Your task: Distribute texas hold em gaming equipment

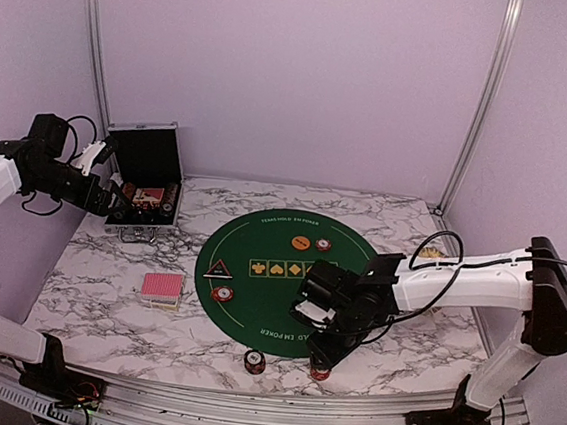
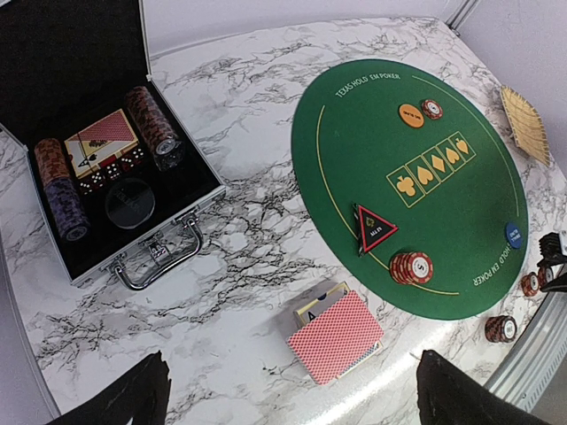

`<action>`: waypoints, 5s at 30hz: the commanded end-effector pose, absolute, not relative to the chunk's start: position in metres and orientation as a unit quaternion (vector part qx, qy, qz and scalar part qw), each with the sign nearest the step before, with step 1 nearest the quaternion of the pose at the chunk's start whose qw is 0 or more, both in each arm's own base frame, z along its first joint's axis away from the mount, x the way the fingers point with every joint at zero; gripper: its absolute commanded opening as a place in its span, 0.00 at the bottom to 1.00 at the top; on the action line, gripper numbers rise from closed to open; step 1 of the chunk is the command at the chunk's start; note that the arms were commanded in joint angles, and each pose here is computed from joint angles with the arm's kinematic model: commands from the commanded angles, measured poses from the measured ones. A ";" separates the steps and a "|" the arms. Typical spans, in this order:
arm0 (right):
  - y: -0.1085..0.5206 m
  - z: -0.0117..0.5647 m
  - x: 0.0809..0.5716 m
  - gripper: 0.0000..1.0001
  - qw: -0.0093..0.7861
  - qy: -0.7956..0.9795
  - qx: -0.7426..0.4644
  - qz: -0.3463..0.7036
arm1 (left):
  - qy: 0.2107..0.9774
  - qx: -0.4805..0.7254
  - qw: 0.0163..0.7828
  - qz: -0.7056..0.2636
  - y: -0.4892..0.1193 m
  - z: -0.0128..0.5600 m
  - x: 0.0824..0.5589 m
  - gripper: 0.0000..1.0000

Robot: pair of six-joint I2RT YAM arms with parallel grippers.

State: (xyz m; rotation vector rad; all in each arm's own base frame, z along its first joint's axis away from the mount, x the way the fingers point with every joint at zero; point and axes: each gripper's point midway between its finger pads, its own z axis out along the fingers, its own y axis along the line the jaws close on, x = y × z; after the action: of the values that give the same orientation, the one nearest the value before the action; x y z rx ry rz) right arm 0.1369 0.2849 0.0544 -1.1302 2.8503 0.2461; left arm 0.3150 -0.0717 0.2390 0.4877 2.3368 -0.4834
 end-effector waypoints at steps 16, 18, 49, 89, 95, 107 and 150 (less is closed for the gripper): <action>0.223 0.051 0.249 0.18 0.114 0.963 -0.238 0.051 | 0.899 0.191 0.346 -0.191 -0.073 0.247 0.310 0.99; 0.219 0.043 0.251 0.18 0.110 0.965 -0.234 0.049 | 0.898 0.192 0.346 -0.190 -0.073 0.247 0.310 0.99; 0.214 0.094 0.275 0.54 0.167 0.962 -0.218 0.002 | 0.899 0.193 0.343 -0.194 -0.074 0.245 0.311 0.99; 0.431 0.069 0.130 0.78 0.068 0.838 -0.526 0.129 | 0.897 0.199 0.352 -0.180 -0.071 0.254 0.305 0.99; 0.431 0.063 0.131 0.71 0.066 0.838 -0.527 0.124 | 0.897 0.199 0.351 -0.181 -0.071 0.254 0.304 0.99; 0.429 0.056 0.129 0.58 0.060 0.839 -0.526 0.125 | 0.897 0.200 0.349 -0.180 -0.071 0.252 0.304 0.99; 0.422 0.053 0.127 0.41 0.054 0.840 -0.527 0.119 | 0.897 0.201 0.349 -0.180 -0.071 0.252 0.304 0.99</action>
State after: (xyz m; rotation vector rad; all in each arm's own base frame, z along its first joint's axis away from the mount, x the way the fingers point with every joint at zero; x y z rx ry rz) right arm 0.1268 0.4163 0.0494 -1.6016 2.5703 0.3532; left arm 0.3077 -0.0716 0.2413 0.5109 2.3470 -0.4773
